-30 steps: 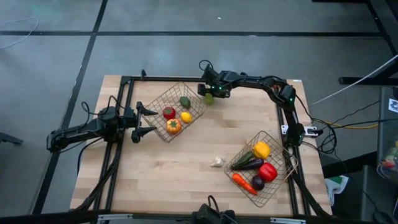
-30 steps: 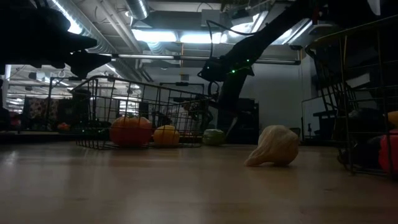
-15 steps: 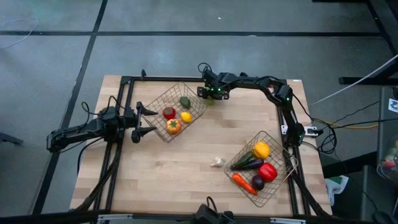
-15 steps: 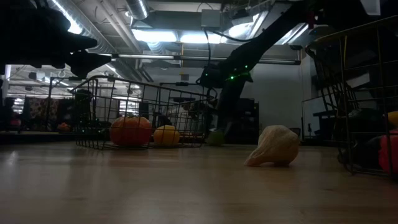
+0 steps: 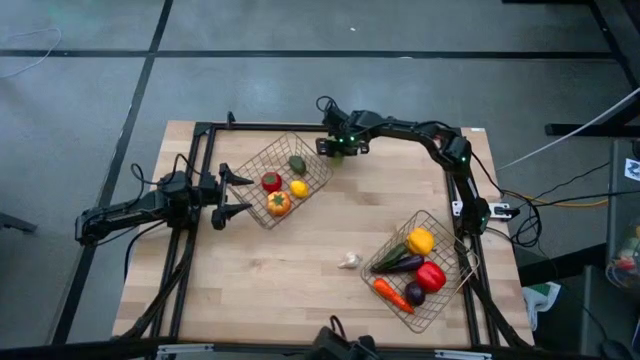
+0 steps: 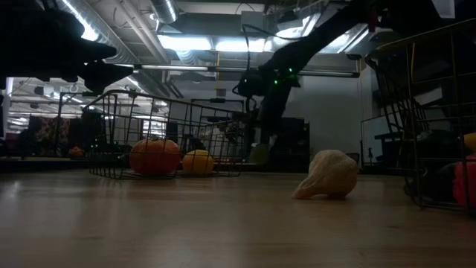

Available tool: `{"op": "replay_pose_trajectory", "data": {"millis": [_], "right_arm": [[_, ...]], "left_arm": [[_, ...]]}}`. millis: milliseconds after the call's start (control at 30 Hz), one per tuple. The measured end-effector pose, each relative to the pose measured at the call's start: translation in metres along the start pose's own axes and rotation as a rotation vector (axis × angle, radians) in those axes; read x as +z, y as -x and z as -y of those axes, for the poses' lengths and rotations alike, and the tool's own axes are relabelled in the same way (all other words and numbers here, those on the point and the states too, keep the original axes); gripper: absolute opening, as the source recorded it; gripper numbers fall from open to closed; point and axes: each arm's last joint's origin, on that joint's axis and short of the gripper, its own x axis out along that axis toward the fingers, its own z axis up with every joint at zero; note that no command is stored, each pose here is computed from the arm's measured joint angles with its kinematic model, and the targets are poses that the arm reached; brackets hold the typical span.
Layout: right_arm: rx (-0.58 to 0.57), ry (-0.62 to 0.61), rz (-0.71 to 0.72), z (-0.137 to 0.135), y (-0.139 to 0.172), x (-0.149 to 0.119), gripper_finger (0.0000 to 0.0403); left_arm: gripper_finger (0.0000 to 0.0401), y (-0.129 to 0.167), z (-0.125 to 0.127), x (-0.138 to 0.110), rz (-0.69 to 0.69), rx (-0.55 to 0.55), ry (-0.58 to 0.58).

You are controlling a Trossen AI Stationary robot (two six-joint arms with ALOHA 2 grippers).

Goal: Sort produce into baskets
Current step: Put the chayote into the bottom basket

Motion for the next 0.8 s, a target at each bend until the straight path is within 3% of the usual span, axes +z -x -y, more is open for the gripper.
{"op": "replay_pose_trajectory", "data": {"millis": [300,500,800], "right_arm": [[-0.115,0.157,-0.010,-0.020,0.060,0.011,0.0208],[-0.208,0.254,0.071,-0.035,0.111,0.012,0.0208],[-0.322,0.451,0.097,-0.057,0.164,-0.030,0.0208]], "left_arm": [[0.0335,0.000,0.000,0.000,0.000,0.001,0.000],[0.0335,0.000,0.000,0.000,0.000,0.001,0.000],[0.0335,0.000,0.000,0.000,0.000,0.001,0.000]]}}
